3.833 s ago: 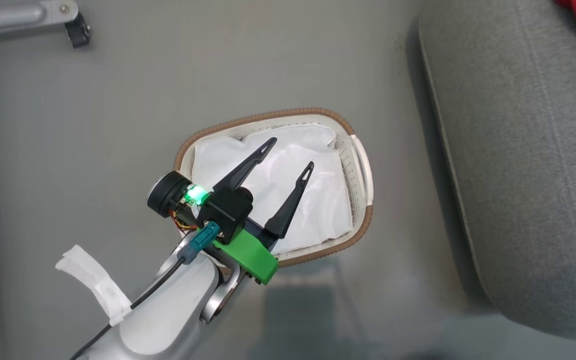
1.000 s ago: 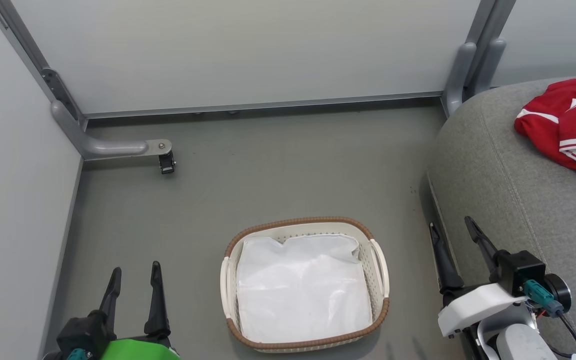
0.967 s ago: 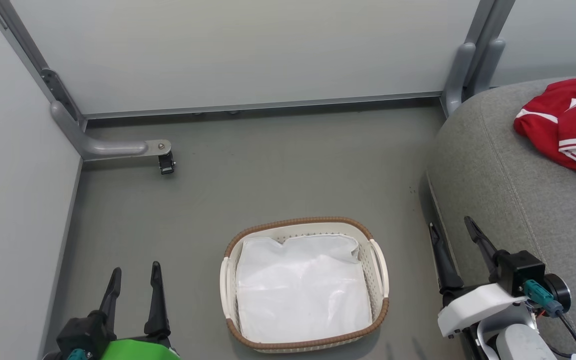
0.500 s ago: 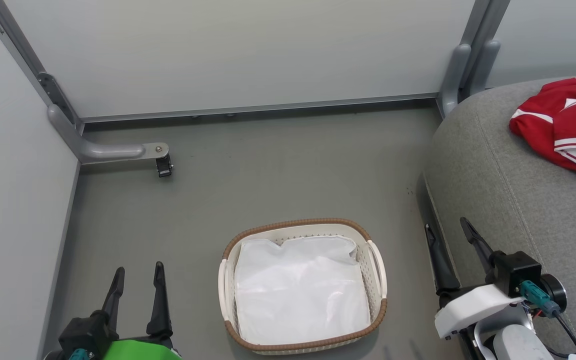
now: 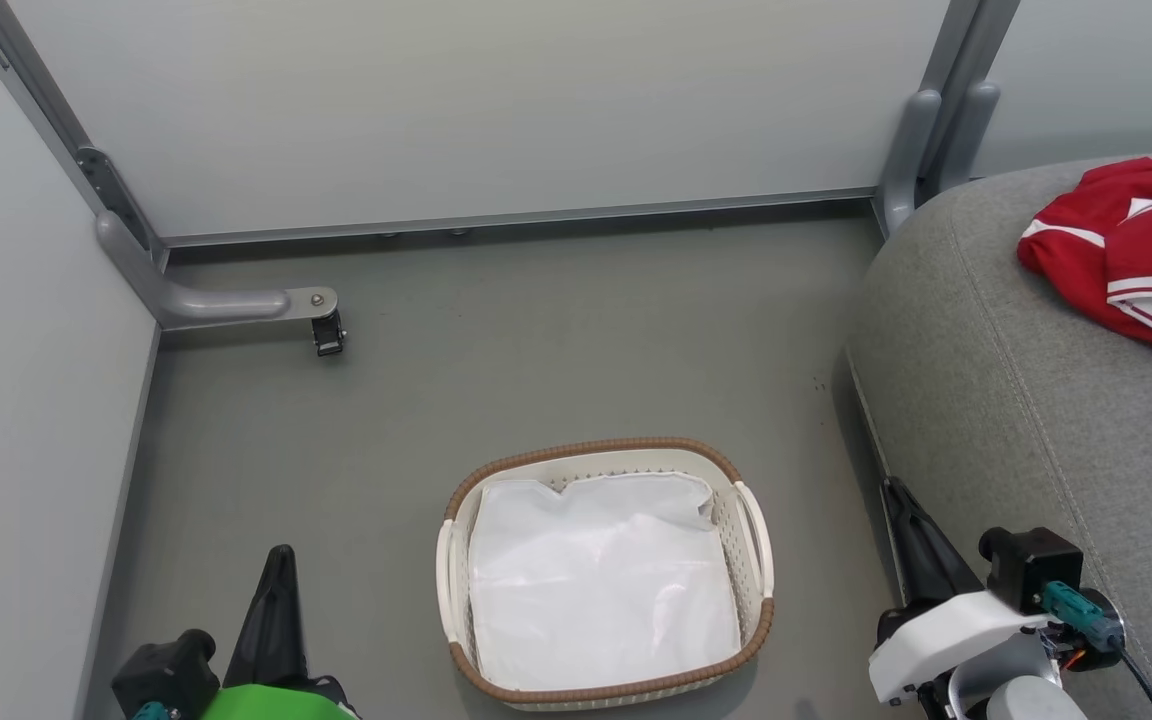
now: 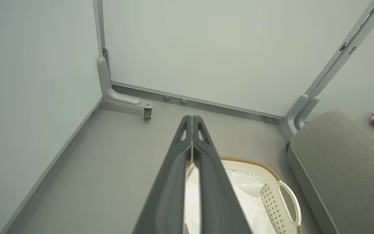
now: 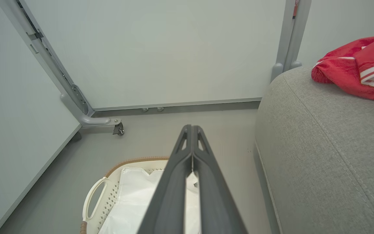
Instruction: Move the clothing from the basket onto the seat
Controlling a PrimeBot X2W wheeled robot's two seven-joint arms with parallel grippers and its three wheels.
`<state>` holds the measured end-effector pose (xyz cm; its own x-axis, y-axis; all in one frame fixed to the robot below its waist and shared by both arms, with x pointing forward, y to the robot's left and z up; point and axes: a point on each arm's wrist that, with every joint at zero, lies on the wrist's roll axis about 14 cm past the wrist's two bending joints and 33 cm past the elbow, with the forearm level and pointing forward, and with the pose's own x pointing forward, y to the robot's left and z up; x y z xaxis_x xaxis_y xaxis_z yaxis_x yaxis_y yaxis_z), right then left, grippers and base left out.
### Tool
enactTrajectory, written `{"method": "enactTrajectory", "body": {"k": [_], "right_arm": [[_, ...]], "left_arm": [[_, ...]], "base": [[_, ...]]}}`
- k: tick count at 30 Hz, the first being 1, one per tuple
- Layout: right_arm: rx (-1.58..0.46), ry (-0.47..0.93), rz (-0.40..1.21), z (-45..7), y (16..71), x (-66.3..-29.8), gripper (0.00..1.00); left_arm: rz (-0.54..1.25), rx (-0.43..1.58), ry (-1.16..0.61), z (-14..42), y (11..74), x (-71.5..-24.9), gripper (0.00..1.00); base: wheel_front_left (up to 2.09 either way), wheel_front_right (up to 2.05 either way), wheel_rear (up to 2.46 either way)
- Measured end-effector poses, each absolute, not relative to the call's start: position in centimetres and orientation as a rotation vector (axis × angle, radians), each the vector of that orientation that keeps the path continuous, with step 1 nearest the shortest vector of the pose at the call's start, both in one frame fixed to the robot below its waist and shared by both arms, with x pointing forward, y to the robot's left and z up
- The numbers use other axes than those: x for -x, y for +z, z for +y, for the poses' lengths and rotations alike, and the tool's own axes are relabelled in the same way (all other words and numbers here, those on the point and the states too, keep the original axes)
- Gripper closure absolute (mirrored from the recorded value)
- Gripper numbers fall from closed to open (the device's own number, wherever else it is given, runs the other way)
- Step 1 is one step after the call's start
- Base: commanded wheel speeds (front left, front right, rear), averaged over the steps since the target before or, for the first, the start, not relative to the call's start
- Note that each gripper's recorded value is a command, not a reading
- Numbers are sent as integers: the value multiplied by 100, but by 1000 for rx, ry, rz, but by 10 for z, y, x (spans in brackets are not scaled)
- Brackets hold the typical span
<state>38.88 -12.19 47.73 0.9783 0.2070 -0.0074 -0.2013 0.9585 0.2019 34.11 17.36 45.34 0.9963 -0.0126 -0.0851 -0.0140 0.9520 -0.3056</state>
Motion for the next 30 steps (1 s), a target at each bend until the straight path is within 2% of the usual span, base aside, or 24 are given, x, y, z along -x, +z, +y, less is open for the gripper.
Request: {"method": "enactTrajectory", "body": {"k": [30], "right_arm": [[-706,48,85,-157,476,-391,100]], "left_arm": [[108,779,98,191,456,-353,100]], "base": [[0,0,0]]}}
